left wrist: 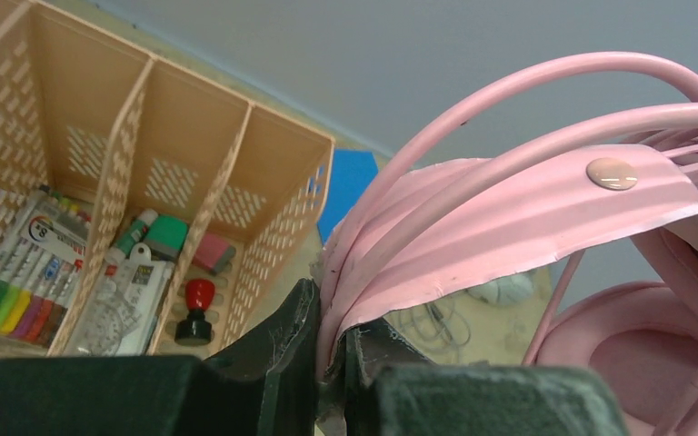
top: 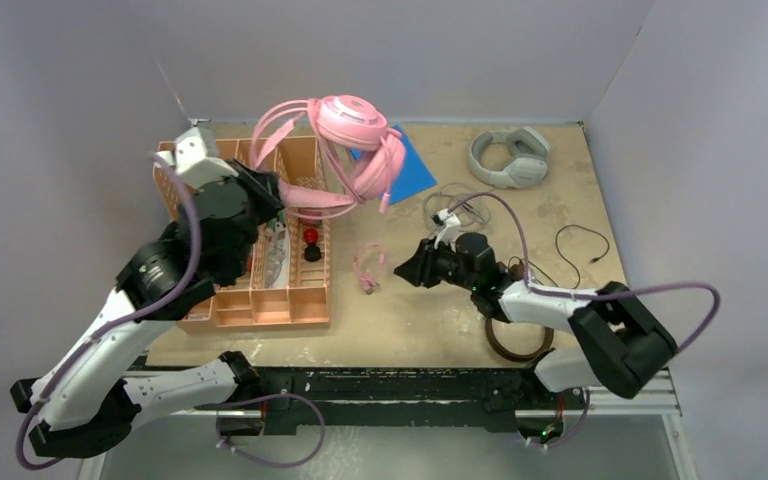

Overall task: Wrap the headphones
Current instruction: Wrap the headphones cable around the headphones.

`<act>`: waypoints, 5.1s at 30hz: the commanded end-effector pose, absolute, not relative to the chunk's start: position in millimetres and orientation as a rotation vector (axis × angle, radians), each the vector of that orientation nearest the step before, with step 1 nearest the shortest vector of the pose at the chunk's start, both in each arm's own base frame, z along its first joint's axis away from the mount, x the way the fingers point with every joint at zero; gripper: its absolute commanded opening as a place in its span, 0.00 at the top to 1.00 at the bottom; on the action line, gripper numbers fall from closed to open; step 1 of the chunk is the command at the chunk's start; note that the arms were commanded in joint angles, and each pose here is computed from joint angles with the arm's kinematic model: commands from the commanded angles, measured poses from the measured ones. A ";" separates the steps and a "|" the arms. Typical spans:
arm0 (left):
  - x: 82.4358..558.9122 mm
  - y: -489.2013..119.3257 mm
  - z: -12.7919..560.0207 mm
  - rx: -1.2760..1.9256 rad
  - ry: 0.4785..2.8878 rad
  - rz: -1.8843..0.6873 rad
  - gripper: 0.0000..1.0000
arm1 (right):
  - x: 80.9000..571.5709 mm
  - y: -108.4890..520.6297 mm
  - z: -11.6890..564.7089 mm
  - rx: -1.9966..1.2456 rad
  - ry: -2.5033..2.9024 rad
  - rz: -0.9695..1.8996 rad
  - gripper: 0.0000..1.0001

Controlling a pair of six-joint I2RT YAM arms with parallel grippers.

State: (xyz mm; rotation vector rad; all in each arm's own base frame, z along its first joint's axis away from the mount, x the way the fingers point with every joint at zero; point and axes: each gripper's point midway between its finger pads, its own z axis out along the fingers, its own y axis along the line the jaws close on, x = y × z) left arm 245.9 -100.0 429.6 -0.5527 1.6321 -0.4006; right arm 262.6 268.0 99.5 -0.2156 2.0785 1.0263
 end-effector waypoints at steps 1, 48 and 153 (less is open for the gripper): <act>254.4 -125.5 447.0 -0.616 1.557 -0.607 1.00 | 270.6 289.9 101.6 -0.202 2.022 1.109 0.69; 233.2 -142.4 453.0 -0.468 1.589 -0.763 1.00 | 343.4 354.2 21.3 -1.077 2.318 1.195 0.48; 214.1 -74.5 468.0 -0.655 1.460 -0.661 1.00 | 361.4 398.1 72.6 -1.302 1.597 1.052 0.32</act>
